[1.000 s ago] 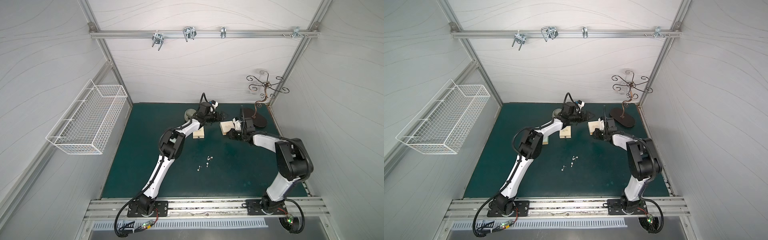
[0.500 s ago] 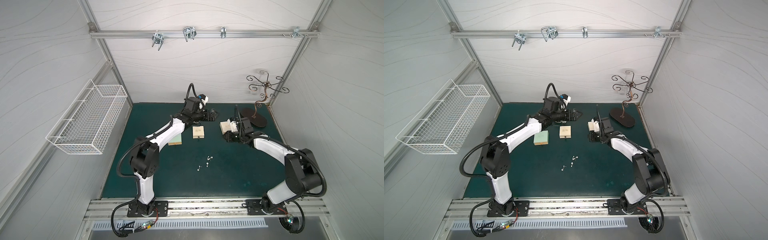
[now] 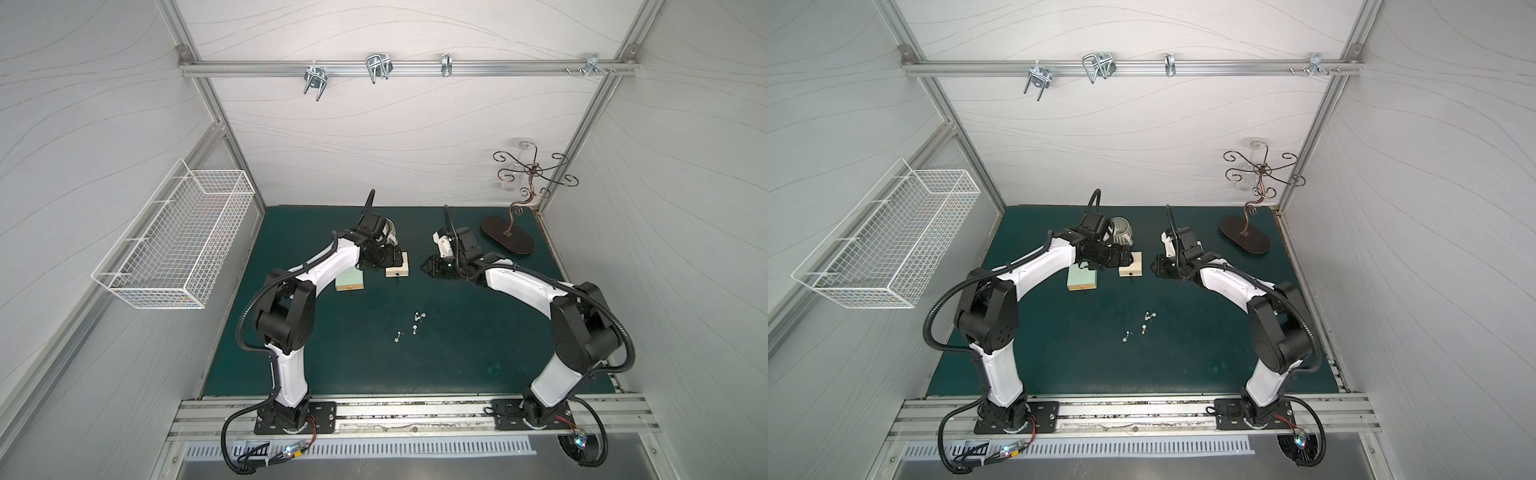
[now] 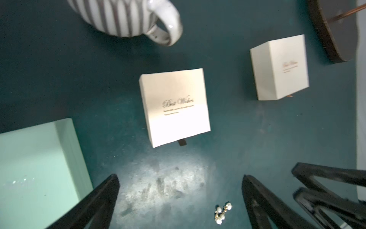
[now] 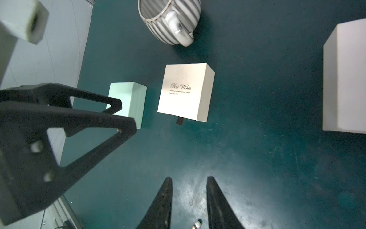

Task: Place the earrings into the drawer-style jewelry box
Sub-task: Open the drawer in the jewelry box.

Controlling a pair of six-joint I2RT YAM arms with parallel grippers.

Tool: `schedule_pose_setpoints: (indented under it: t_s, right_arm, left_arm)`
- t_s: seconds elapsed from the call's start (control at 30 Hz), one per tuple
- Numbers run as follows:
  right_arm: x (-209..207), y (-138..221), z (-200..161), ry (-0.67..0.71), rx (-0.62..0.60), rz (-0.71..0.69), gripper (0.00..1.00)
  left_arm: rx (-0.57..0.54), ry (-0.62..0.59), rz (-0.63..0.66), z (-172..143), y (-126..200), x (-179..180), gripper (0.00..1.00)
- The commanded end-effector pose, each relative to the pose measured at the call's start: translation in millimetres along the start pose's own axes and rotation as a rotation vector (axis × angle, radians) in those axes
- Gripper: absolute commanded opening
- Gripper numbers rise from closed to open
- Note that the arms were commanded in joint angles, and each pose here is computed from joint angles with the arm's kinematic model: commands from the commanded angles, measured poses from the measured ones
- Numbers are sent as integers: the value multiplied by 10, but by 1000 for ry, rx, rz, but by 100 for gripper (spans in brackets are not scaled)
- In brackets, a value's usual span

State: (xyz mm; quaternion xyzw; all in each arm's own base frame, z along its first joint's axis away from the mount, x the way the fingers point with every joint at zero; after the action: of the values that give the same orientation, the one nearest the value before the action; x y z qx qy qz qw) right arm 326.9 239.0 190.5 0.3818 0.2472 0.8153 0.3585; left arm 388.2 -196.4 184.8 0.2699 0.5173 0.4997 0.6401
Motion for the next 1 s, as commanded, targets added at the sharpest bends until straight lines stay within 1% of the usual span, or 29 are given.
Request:
schedule_pose_setpoints:
  t_s: [0.0, 0.1, 0.27, 0.4, 0.7, 0.8, 0.97]
  right_arm:
    - [146, -181, -44, -45, 47, 17, 33]
    - [214, -338, -67, -63, 69, 31, 38]
    - [233, -559, -100, -118, 96, 34, 41]
    - [234, -659, -107, -140, 103, 29, 43]
    - [176, -863, -132, -200, 110, 30, 43]
    - [149, -935, -153, -215, 120, 30, 42]
    - [114, -1043, -166, -228, 122, 41, 39]
  left_arm:
    - [22, -18, 67, 78, -86, 32, 99]
    - [32, -21, 82, 130, -189, 39, 99]
    - [57, -28, 115, 223, -331, 70, 99]
    - [68, -17, 107, 281, -410, 101, 97]
    - [104, -8, 132, 353, -590, 182, 93]
    - [101, -15, 130, 413, -628, 172, 93]
    - [124, -21, 145, 427, -717, 193, 92]
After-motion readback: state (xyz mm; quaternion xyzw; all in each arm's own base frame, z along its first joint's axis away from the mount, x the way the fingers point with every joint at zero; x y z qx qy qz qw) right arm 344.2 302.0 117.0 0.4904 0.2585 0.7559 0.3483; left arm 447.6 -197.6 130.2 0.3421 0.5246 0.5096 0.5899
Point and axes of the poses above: each gripper's point midway between its finger pads, its own y axis back along the fingers, its own x axis along the line the jaws close on, z = x × y, the point moved 9 cm from there along y, back along the fingers, and after that the axes turned 9 degrees about y, right-handed, at the moved point
